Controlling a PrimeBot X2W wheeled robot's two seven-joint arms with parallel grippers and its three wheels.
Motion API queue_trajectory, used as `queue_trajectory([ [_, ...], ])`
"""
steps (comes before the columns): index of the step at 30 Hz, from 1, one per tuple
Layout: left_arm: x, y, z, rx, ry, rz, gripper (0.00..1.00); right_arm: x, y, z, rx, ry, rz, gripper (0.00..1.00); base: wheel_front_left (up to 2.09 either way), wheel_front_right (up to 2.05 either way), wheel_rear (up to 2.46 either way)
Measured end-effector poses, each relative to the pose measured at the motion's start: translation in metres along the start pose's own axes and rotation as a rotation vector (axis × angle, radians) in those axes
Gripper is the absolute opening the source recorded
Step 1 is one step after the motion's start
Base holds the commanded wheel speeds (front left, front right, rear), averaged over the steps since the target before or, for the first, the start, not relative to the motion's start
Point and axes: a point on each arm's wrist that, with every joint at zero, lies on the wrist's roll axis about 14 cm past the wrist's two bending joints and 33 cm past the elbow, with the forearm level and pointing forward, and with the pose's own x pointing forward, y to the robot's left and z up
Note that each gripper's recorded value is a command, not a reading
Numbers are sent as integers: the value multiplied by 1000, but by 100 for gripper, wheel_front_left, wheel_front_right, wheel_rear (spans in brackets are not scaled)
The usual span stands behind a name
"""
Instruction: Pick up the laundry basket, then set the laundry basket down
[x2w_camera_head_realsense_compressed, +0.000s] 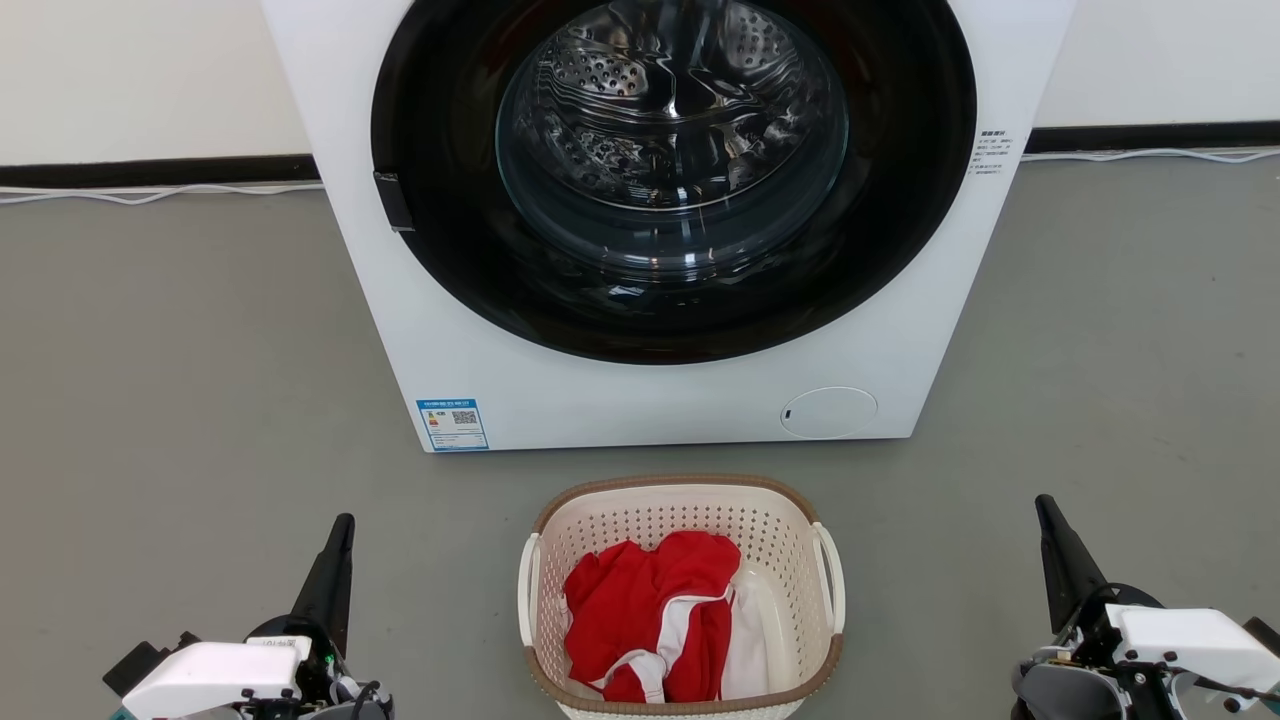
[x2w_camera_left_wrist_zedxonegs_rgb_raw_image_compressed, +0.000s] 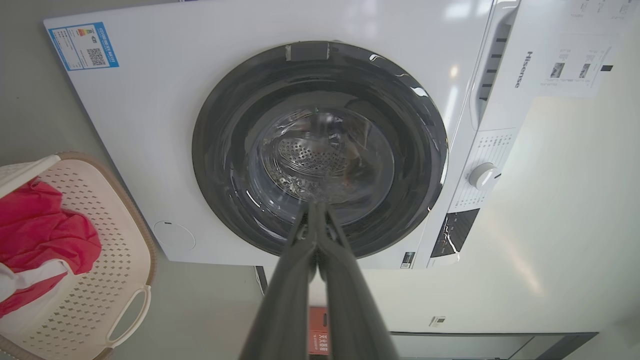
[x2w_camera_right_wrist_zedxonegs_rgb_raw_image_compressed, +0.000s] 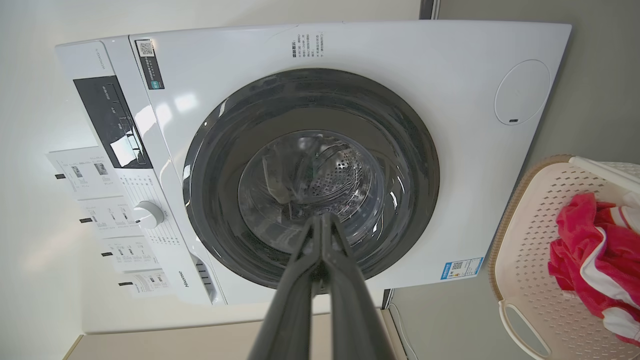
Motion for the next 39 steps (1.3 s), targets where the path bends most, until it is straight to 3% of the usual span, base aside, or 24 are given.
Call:
queue_trajectory([
  [24,0,0,0,0,0,0,0,0,0,0,0,0,0,0,0,0,0],
  [25,-1,2,0,-1,0,6,100,-1,-2,0,0,0,-6,100,0,0,0],
  [30,-15,33,-3,-15,-3,98,100,-15,-31,-2,13,-1,-92,100,0,0,0],
  [39,-14,30,-6,-9,-6,89,100,-14,-26,-2,-4,-13,-74,100,0,0,0],
])
